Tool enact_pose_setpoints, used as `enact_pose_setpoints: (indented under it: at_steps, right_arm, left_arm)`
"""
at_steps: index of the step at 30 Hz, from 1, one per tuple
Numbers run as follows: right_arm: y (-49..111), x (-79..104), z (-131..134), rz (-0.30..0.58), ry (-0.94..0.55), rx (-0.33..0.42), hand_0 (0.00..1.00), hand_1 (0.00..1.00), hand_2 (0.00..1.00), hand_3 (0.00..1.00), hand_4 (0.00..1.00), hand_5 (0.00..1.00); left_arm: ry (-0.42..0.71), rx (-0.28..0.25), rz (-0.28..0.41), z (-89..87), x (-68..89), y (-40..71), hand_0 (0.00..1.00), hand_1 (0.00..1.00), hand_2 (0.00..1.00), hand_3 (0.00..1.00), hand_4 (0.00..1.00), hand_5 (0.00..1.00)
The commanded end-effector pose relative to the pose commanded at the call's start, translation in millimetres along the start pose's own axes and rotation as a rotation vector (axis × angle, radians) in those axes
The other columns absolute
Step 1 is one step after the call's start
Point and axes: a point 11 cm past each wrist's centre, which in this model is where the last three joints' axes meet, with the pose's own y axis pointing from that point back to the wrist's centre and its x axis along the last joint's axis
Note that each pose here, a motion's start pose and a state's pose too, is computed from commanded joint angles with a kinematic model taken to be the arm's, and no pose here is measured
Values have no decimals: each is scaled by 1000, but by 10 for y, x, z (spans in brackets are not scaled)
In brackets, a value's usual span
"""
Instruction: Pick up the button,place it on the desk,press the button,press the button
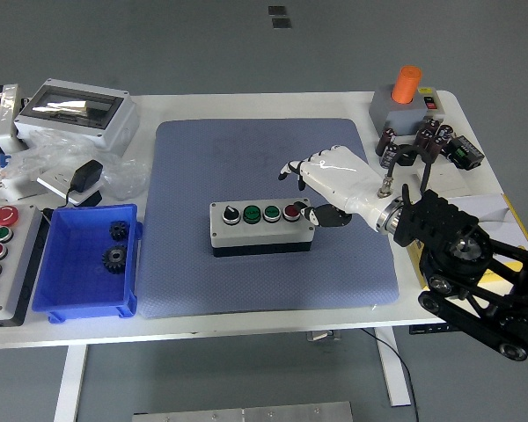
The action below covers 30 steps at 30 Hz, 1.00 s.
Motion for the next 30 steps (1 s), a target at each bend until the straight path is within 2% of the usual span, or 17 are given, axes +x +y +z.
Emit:
enact_pose_setpoints:
  at_steps: [5,16,27,30]
  right_arm:
    - [-22,-109,-62,-31,6,14,124,131,150,672,247,2]
    - [-92,-220,-151,-44,-6,29,109,111,144,674,249,2]
    - [-86,-485,-137,-121,-3,9,104,110,144,670,239,2]
    - [-85,-499,-143,-120,-6,11,104,110,145,669,238,2]
  left_arm:
    - [0,-1,1,3,4,0,701,703,608,644,700,247]
    - [-2,-4,1,21,3,1,701,704,609,645,702,253]
    - [-3,-2,2,16,10,1,701,703,612,648,716,278]
    - [-3,-3,3,21,14,1,701,704,613,649,718,283]
